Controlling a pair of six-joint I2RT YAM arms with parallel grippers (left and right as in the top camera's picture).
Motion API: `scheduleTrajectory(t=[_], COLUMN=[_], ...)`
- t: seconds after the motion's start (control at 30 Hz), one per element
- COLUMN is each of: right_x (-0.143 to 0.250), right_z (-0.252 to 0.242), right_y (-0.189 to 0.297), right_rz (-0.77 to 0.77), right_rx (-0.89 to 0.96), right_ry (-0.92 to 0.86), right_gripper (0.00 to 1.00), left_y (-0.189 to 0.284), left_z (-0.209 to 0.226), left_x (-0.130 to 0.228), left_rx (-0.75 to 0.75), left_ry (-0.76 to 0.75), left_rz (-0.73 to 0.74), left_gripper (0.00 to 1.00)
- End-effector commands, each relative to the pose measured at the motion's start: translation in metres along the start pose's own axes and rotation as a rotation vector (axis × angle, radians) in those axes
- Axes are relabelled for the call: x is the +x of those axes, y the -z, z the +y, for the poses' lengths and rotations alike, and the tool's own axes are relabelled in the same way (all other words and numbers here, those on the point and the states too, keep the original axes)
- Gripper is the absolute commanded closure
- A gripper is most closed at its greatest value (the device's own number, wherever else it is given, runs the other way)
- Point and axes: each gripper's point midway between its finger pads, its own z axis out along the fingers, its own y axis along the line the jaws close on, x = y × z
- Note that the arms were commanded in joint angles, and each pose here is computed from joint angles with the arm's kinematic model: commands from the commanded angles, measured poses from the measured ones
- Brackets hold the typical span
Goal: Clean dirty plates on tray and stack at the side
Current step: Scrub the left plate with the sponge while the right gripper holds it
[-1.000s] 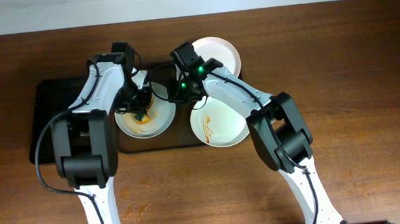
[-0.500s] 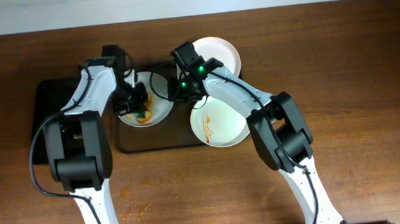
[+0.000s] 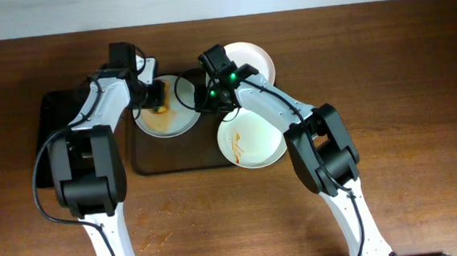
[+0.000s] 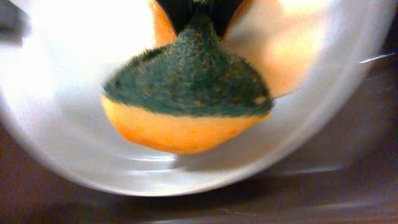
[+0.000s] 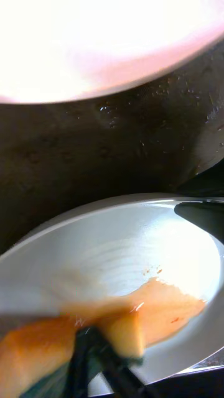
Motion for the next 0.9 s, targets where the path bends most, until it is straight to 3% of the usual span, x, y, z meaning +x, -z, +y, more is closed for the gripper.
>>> scheduleTrajectory(t=[0.0,0.1,0.3,0.4,0.57,0.63,0.77,0.87], right_x=[0.007,0.007,0.007,0.006,0.006,0.006,0.006,0.006], right_z=[0.006,0.006,0.006,0.006,0.007,0.007,0.007,0.007], right_y=[-0.004,-0.004,-0.004,-0.004,-0.004,-0.004,-0.004,-0.004], right_rz=[0.019,0.02,0.019,0.018,0.017,0.016,0.016,0.016], right_rx=[-0.011,-0.012,-0.011,-0.011,-0.013,-0.014,-0.014,-0.014], right_ry=[0.03,0.03,0.03,0.03,0.031,0.031,0.031,0.031], right_gripper=[0.96,0.96,0.96,0.96,0.96,0.96,0.96,0.96], left_y=[-0.014,-0.014,-0.018,-0.01,-0.009,0.002,0.009,0.016], left_z=[-0.056,-0.052,0.039,0.064,0.053,0.014,-0.029,-0.041], left_x=[0.031,0.037,-0.028,-0.017,0.053,0.097,0.116,0.125], left_rx=[0.325,0.306,-0.227,-0.412,-0.405,-0.204,0.055,0.127], left_ry=[-0.134,-0.127,0.073,0.14,0.233,0.222,0.123,0.112], left_rz=[0.074,0.103,-0.138,-0.112,0.165,0.395,0.494,0.535], left_gripper=[0.99,0.99,0.99,1.0,1.0,0.99,0.99,1.0])
